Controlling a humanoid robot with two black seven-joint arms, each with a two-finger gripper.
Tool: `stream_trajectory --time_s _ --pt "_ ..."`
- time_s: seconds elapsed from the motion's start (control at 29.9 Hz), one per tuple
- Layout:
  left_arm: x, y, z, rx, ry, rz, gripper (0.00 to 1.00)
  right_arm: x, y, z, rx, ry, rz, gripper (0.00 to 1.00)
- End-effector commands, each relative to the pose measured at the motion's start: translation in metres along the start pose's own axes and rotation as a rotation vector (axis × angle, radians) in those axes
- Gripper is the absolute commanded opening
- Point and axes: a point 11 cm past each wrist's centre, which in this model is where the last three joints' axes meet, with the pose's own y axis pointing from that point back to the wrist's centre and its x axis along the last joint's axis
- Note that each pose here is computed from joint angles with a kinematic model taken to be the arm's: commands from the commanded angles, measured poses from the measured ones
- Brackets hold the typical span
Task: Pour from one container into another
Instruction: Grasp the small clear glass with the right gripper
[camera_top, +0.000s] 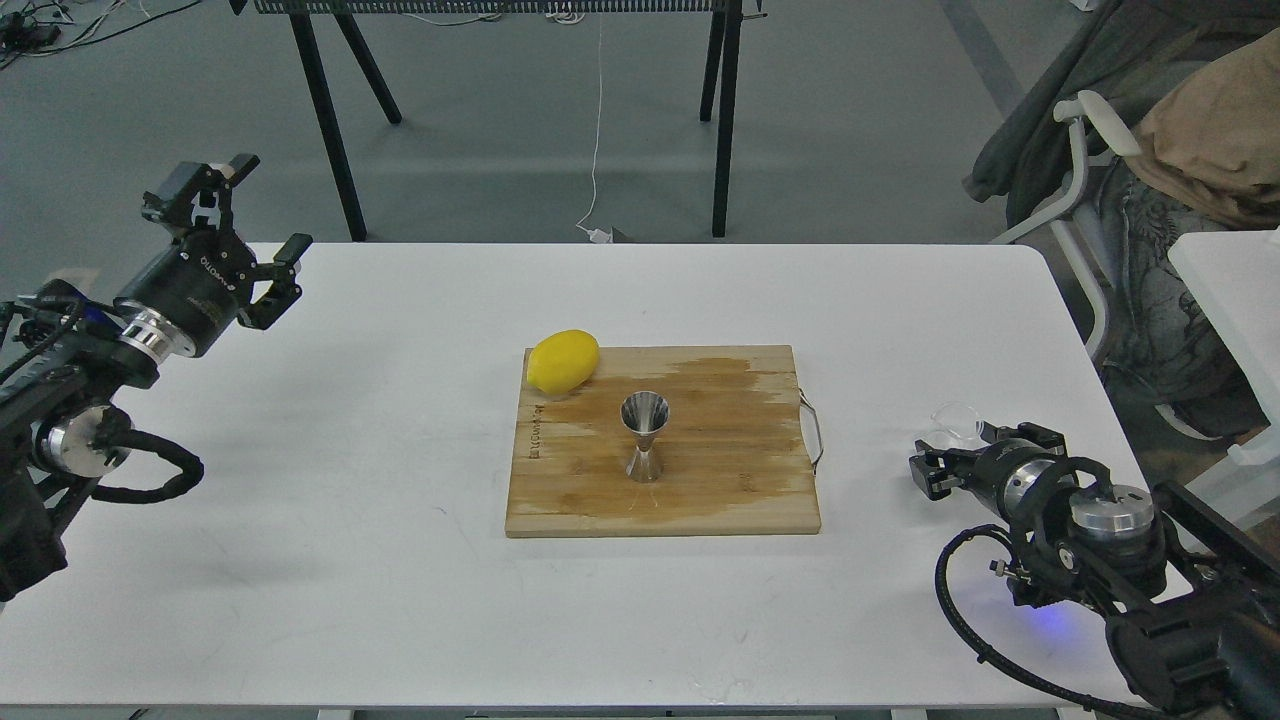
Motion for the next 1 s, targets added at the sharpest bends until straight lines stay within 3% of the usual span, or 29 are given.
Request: stream_trajectory --time_s 0.0,0.23,0.37,0.5,0.97 --pt "0.0004 0.0002 0.0002 0.001 -0.002 0.0 0.99 -0.0018 0.0 -0.0008 0.002 -0.005 -0.005 0.75" --pt "0.0015 0.0015 -0.0017 0.005 -0.001 0.005 0.99 -0.0074 -0.0008 0.0016 -0.001 -0.008 -0.03 0.75" --pt "0.0028 0.0029 -0.0027 0.008 -0.002 0.008 0.99 -0.0098 -0.0014 0.0026 -0.004 -0.001 -0.033 0.62" --pt "0.0028 0.0029 -0.0027 0.008 -0.002 0.008 0.99 -0.0097 -0.0014 0.004 -0.007 0.003 -0.034 0.57" --pt "0.0028 0.0029 -0.0027 0.008 -0.002 0.008 0.99 -0.0112 -0.0013 0.0037 -0.001 0.027 -0.055 0.52"
